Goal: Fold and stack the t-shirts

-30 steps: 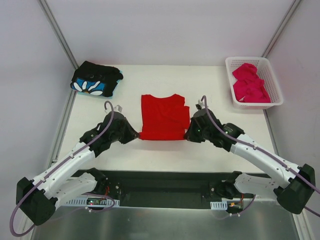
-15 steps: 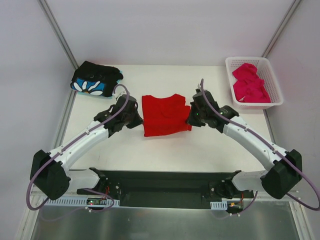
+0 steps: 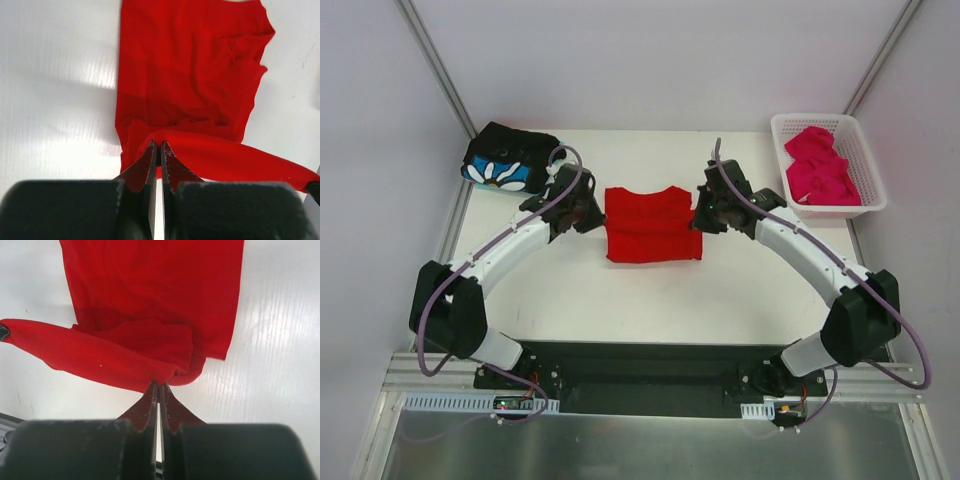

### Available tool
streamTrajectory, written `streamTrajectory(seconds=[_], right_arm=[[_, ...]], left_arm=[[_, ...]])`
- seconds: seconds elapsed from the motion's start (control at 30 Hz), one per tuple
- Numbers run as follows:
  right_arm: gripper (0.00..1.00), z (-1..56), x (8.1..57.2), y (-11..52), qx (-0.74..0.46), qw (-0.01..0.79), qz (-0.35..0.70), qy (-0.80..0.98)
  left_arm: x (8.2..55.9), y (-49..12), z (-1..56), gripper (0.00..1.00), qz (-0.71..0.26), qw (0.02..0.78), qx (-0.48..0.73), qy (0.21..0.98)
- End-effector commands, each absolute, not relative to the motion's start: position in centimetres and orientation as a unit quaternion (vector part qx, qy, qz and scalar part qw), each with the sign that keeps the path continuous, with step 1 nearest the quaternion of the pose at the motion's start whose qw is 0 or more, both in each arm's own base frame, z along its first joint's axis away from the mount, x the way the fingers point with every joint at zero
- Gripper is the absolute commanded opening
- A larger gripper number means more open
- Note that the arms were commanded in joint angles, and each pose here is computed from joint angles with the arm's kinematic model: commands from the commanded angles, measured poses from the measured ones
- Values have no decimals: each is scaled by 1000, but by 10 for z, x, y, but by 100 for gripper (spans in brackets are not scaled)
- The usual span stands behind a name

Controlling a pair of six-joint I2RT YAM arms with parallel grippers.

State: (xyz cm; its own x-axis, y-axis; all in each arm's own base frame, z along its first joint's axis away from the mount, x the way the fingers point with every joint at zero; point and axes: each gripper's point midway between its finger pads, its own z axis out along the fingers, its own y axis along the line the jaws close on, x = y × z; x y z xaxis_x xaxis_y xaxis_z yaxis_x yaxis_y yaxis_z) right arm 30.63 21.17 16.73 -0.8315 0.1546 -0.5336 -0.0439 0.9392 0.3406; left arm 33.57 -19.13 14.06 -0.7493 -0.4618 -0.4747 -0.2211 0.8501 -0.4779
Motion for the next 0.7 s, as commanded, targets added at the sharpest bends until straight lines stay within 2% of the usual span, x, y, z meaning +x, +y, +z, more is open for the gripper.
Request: streamTrajectory(seconds=[0.0, 0.33, 0.67], right_arm=[[1, 177, 339, 213, 19, 305, 168, 937], [1, 161, 402, 219, 32, 300, 184, 936], [1, 148, 450, 214, 50, 294, 203, 933]], left_arm=[[367, -171, 150, 0, -178, 331, -190, 907], [403, -174, 135, 0, -178, 319, -193, 911], [475, -171, 131, 0, -181, 330, -197, 905]])
